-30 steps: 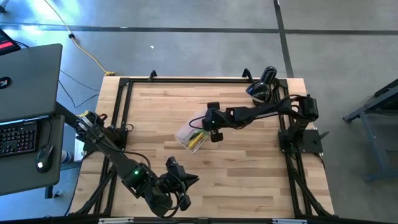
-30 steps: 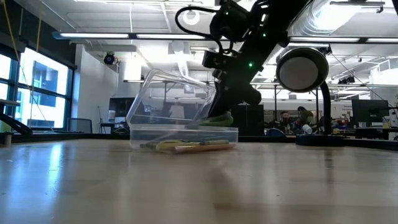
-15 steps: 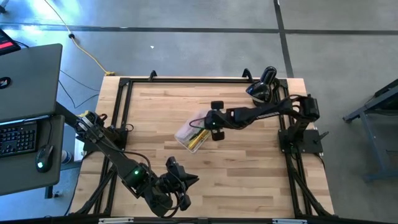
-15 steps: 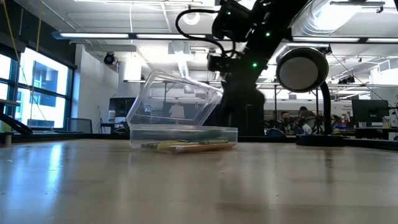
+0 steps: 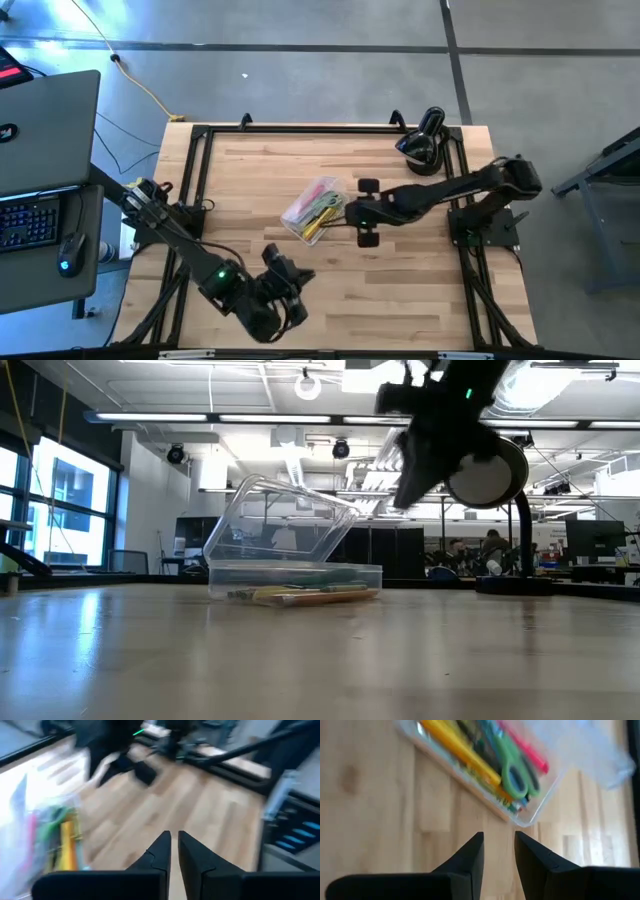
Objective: Pick & place school supplies into a supply box
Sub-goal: Close the supply box
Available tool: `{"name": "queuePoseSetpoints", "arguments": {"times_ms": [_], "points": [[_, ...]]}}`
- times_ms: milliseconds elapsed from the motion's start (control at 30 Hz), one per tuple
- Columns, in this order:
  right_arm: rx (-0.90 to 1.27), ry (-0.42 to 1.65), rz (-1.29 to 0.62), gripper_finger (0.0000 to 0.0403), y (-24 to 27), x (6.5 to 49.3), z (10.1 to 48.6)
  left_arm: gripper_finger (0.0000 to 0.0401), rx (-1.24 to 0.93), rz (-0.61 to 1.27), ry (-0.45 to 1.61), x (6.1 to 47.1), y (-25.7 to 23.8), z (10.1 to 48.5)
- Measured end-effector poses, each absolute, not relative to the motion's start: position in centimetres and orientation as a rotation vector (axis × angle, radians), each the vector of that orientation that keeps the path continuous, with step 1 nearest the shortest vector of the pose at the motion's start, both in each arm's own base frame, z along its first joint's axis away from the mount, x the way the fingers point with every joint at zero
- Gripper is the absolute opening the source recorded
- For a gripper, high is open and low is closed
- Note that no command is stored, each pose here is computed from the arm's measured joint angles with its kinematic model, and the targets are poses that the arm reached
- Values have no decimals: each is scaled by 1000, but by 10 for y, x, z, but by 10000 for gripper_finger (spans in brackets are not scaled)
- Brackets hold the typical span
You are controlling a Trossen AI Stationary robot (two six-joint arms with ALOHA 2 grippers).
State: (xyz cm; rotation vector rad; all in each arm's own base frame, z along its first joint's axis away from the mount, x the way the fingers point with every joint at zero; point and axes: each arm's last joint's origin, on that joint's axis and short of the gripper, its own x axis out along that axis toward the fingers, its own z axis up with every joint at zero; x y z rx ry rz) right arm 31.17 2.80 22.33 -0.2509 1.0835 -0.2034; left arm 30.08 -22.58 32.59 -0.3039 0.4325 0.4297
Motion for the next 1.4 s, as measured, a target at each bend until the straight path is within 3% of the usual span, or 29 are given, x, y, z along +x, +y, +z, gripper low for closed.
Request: {"name": "queuePoseSetpoints", "arguments": {"times_ms": [233,400,700,867,967,1133,1400], "points": [[-138,887,-208,87,52,269,283,12,-317,665,516,315,-174,314],[-31,736,-211,87,67,230,319,28,-349,791,623,335,-118,310],[-33,754,-274,87,94,186,322,11,-478,897,721,360,-19,269],[-61,792,-332,87,107,173,313,34,-597,720,648,371,-12,232],[-79,786,-352,87,113,171,309,28,-642,647,601,371,-13,215],[-102,782,-339,87,122,171,306,10,-682,681,630,360,-12,191],[-118,796,-334,87,132,173,298,34,-726,683,692,355,-16,163]]}}
